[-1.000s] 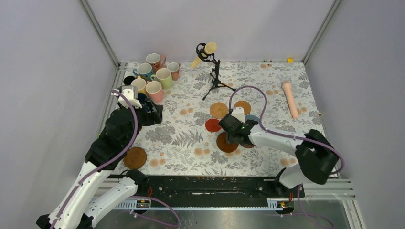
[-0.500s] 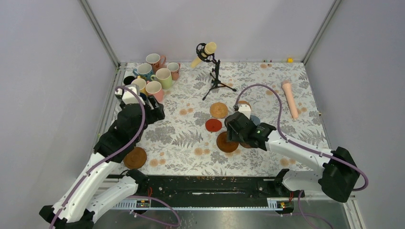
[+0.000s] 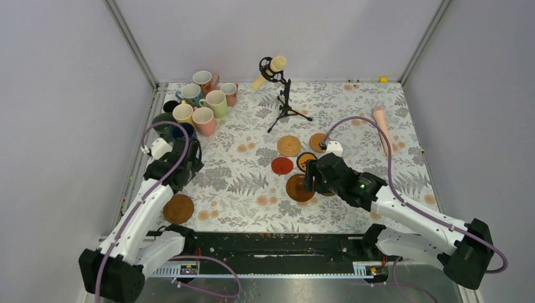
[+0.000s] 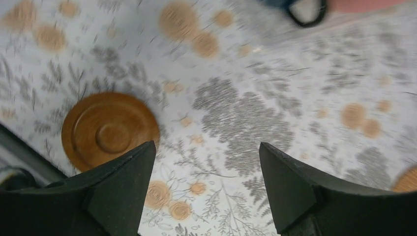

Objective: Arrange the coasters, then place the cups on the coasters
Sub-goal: Move the coaster to the center of the board.

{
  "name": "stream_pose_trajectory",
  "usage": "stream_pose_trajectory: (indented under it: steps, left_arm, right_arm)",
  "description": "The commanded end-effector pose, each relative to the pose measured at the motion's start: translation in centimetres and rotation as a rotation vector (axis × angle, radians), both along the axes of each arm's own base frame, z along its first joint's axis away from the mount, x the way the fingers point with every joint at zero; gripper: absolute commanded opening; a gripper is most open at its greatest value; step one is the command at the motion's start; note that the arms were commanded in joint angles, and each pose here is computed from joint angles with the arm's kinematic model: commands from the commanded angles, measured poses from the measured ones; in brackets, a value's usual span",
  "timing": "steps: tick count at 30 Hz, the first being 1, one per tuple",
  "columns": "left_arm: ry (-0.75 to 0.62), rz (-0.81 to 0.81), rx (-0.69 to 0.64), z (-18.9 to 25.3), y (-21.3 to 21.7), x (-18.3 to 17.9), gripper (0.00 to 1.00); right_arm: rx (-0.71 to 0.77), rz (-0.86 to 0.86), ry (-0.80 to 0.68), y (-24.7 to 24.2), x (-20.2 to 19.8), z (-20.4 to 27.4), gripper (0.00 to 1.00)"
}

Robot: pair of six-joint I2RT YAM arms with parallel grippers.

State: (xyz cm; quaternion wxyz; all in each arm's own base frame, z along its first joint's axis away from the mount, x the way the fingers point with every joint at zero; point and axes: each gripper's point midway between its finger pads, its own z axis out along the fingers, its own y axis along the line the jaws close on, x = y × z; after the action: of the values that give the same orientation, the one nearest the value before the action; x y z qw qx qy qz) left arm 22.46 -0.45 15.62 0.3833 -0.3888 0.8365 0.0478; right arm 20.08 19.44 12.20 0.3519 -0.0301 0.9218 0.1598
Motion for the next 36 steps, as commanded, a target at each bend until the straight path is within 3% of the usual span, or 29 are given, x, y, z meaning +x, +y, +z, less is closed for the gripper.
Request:
stream_pose_trajectory:
  steps: [1, 3, 4, 14, 34, 36]
  left_arm:
    - [0.166, 0.133, -0.165, -5.4, -0.2, -2.0, 0.78]
    - [0.204, 0.166, -0.177, -6.9, 0.1, -2.2, 0.79]
    - [0.225, 0.183, -0.173, -7.5, 0.4, -2.4, 0.79]
    - [0.350, 0.183, -0.176, -11.9, 1.0, -3.3, 0.84]
    - [0.302, 0.098, -0.305, -13.7, -1.3, -2.1, 0.71]
    - [0.298, 0.085, -0.321, -13.5, -1.6, -2.0, 0.66]
  right_arm:
    - [-0.002, -0.007, -0.048, -1.4, -0.3, 2.0, 0.75]
    - [0.012, -0.010, -0.088, -1.9, -0.3, 2.9, 0.98]
    - [0.016, -0.011, -0.106, -2.1, -0.3, 3.3, 0.99]
    - [0.010, -0.001, -0.152, -2.9, -0.4, 3.9, 0.99]
    - [0.017, -0.005, -0.175, -3.7, -0.8, 3.7, 0.99]
    - [0.020, -0.005, -0.179, -3.7, -0.8, 3.8, 0.99]
